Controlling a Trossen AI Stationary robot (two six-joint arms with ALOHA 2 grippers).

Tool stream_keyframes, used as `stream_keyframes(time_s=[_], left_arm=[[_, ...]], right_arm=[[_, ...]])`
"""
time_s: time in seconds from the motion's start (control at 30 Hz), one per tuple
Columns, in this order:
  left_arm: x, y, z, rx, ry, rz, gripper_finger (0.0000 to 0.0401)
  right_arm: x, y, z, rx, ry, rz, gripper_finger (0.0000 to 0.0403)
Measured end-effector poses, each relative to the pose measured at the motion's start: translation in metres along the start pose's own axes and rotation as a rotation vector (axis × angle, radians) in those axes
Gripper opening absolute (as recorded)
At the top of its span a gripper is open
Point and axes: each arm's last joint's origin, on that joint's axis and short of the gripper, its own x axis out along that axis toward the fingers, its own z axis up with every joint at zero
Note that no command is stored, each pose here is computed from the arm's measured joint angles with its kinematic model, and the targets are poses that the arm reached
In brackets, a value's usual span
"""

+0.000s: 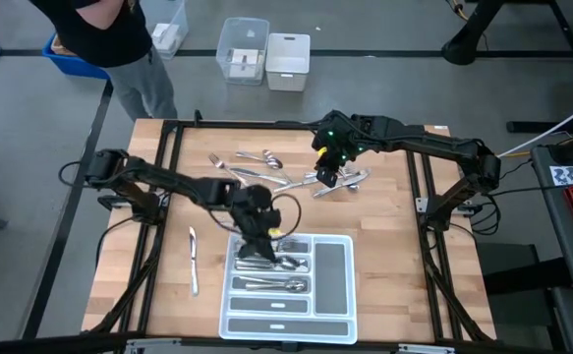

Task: Sort silverware
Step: Put the silver spoon into the bottom section of the white silverware tray, then put the silver knife into the middle section of the white silverware tray

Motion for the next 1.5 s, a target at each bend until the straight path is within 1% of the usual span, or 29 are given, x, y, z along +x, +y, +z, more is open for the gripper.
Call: stream_keyframes(time_s=[0.2, 0.4, 0.47, 0.63, 0.73, 0.93, 1.03, 1.13, 1.2, 1.27, 1.33, 1.5], left_arm=[[0.02, -0.023, -0.015, -0.006, -0.004, 0.084, 0.0002], [0.045, -0.03, -0.032, -0.019, -0.012, 0.211, 0.0002], [0.055, -0.028, -0.038, -0.032, -0.001, 0.244, 0.0003], [0.08, -0.02, -0.05, -0.068, 0.021, 0.277, 0.0004], [0.094, -0.014, -0.055, -0.058, 0.024, 0.285, 0.0003], [0.114, 0.003, -0.068, -0.074, 0.073, 0.336, 0.0027], [0.116, 0.005, -0.069, -0.101, 0.069, 0.341, 0.0052], [0.112, 0.004, -0.066, -0.137, 0.056, 0.33, 0.0086], [0.107, 0.001, -0.062, -0.181, 0.052, 0.301, 0.0107], [0.1, -0.003, -0.055, -0.222, 0.05, 0.249, 0.0121], [0.092, -0.006, -0.051, -0.272, 0.052, 0.224, 0.0126], [0.067, -0.02, -0.048, -0.326, 0.075, 0.239, 0.0117]], right_arm=[[0.0, 0.0, 0.001, 0.026, -0.005, 0.0, 0.0085], [0.0, 0.0, 0.001, 0.054, -0.009, 0.0, 0.0085], [0.0, 0.0, 0.001, 0.073, -0.008, 0.0, 0.0085], [0.0, 0.0, 0.001, 0.073, -0.006, 0.009, 0.0085], [0.0, 0.0, 0.001, 0.073, -0.005, 0.011, 0.0085], [0.0, 0.001, 0.001, 0.073, -0.002, 0.028, 0.0085], [0.0, 0.001, 0.0, 0.073, -0.001, 0.028, 0.0085], [0.0, 0.001, 0.0, 0.072, -0.001, 0.028, 0.0085], [0.0, 0.001, 0.0, 0.072, -0.001, 0.028, 0.0085], [0.0, 0.001, 0.0, 0.072, -0.001, 0.028, 0.0085], [0.0, 0.001, 0.0, 0.071, -0.001, 0.028, 0.0085], [0.0, 0.001, 0.0, 0.071, -0.001, 0.028, 0.0085]])
